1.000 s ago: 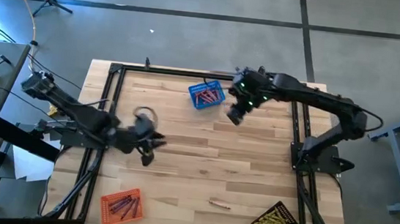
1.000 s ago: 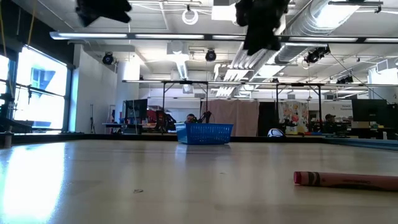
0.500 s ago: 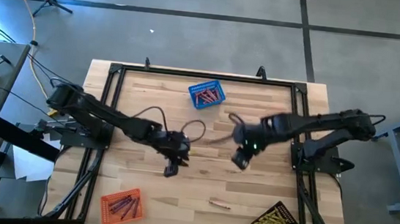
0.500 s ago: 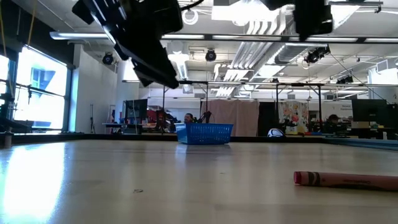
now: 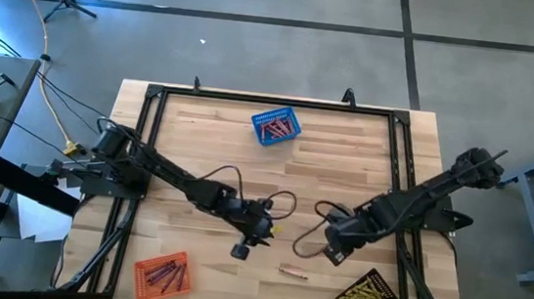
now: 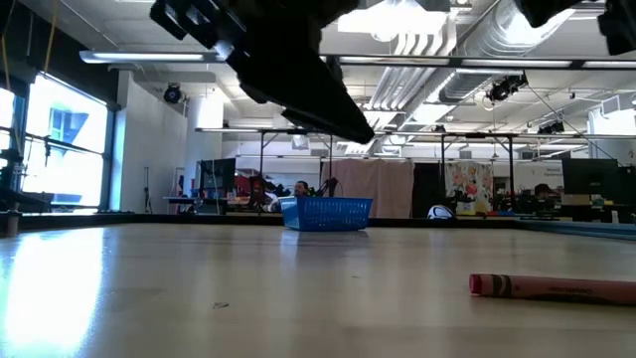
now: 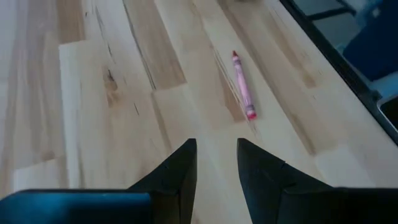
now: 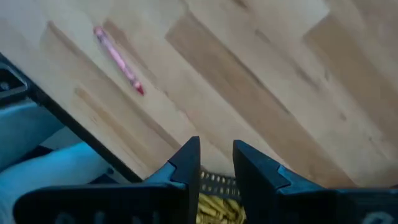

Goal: Sort crayons
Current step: Put the red crayon into the blue bin

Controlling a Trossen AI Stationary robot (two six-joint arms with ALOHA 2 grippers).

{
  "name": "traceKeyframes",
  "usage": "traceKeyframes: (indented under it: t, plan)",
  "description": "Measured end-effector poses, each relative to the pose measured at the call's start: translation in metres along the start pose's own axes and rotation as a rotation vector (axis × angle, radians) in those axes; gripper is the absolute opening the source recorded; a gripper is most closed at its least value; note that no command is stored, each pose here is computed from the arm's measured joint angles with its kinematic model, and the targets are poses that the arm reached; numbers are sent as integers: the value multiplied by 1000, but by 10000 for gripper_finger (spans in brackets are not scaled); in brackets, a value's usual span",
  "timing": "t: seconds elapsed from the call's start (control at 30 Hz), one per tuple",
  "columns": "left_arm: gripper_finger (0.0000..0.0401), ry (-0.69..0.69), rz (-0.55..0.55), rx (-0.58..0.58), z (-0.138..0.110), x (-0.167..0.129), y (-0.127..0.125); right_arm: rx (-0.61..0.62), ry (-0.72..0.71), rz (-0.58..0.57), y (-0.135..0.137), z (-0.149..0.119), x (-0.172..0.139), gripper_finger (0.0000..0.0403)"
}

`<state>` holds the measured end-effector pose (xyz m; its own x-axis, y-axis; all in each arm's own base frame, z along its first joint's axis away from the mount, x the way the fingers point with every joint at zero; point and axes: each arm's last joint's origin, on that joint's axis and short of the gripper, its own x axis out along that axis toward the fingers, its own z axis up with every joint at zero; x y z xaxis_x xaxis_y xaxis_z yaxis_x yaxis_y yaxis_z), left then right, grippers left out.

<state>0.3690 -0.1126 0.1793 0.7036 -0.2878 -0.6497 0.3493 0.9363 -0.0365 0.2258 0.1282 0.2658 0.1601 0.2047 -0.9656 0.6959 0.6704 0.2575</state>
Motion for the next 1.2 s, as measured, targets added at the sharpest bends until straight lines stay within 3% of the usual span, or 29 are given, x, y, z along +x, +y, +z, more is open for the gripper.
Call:
traceKeyframes:
  t: [0.23, 0.57, 0.87, 1.2]
  plan:
    - [104, -2, -6, -130, 16, 33, 1, -137, 37, -16, 2, -22, 3, 78]
    - [127, 137, -117, -142, 17, 64, -20, -312, 79, -88, -2, -45, 4, 78]
    - [179, 36, -60, 3, 37, 79, -36, -417, 89, -93, -2, -53, 4, 78]
    - [190, 67, -15, 155, 24, 117, -54, -453, 76, -102, -2, -56, 4, 78]
